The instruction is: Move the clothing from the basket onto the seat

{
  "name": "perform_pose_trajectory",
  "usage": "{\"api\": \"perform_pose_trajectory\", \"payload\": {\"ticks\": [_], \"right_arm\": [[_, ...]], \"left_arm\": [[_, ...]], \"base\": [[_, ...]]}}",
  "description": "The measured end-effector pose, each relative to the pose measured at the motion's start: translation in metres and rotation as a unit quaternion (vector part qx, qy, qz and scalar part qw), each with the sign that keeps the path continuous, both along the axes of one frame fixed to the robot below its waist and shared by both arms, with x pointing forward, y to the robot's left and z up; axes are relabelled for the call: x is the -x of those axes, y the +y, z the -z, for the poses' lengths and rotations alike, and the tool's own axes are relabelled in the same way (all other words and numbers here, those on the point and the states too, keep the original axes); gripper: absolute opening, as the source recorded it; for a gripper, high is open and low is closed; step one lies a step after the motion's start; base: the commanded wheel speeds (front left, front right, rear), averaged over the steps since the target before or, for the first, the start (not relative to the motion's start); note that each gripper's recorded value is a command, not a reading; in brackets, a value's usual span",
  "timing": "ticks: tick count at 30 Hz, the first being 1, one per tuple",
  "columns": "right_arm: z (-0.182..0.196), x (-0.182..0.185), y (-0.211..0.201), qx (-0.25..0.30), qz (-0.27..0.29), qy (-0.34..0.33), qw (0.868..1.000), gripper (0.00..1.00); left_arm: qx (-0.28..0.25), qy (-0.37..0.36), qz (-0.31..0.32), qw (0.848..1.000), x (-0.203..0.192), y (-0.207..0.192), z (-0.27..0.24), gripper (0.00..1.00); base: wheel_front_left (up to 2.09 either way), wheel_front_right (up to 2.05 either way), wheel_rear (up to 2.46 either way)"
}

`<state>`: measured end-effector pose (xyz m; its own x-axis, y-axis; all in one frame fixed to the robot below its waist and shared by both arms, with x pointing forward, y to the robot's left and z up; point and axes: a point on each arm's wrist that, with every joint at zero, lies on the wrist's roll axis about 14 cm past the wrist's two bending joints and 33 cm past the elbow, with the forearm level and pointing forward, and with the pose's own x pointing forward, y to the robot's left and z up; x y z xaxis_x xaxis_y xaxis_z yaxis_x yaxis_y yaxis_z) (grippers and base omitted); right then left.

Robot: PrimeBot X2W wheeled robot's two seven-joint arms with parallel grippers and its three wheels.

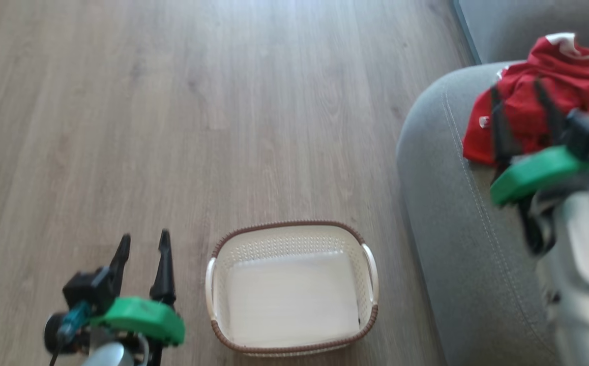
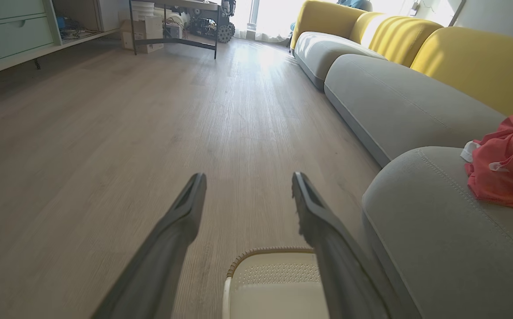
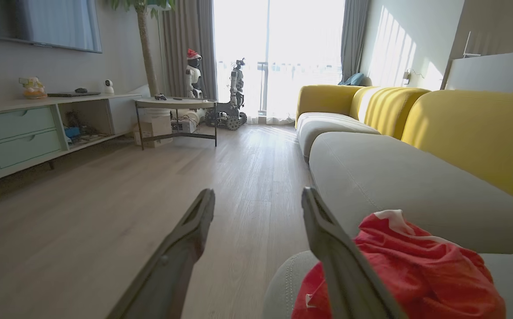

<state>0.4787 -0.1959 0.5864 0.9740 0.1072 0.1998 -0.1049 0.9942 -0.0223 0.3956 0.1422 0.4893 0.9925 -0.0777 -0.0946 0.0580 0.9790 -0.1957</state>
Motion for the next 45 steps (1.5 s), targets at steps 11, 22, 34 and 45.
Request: {"api": "perform_pose_trajectory", "payload": {"ticks": [11, 22, 34, 45], "right_arm": [[0.044, 0.066, 0.036, -0.036, -0.015, 0.038, 0.999, 1.00], [0.072, 0.105, 0.048, -0.058, -0.031, 0.077, 0.995, 1.00], [0.074, 0.111, 0.045, -0.071, -0.027, 0.074, 0.994, 1.00], [0.080, 0.112, 0.044, -0.071, -0.025, 0.083, 0.994, 1.00]], "left_arm": [[0.000, 0.006, -0.049, 0.999, 0.045, 0.031, 0.009, 1.00], [0.005, -0.007, -0.073, 0.997, 0.060, 0.039, 0.007, 1.00], [0.013, 0.011, -0.082, 0.997, 0.067, 0.045, 0.022, 1.00], [0.017, 0.014, -0.080, 0.997, 0.067, 0.045, 0.026, 1.00]], "base": [[0.00, 0.00, 0.00], [0.00, 0.00, 0.00], [0.00, 0.00, 0.00], [0.00, 0.00, 0.00]]}}
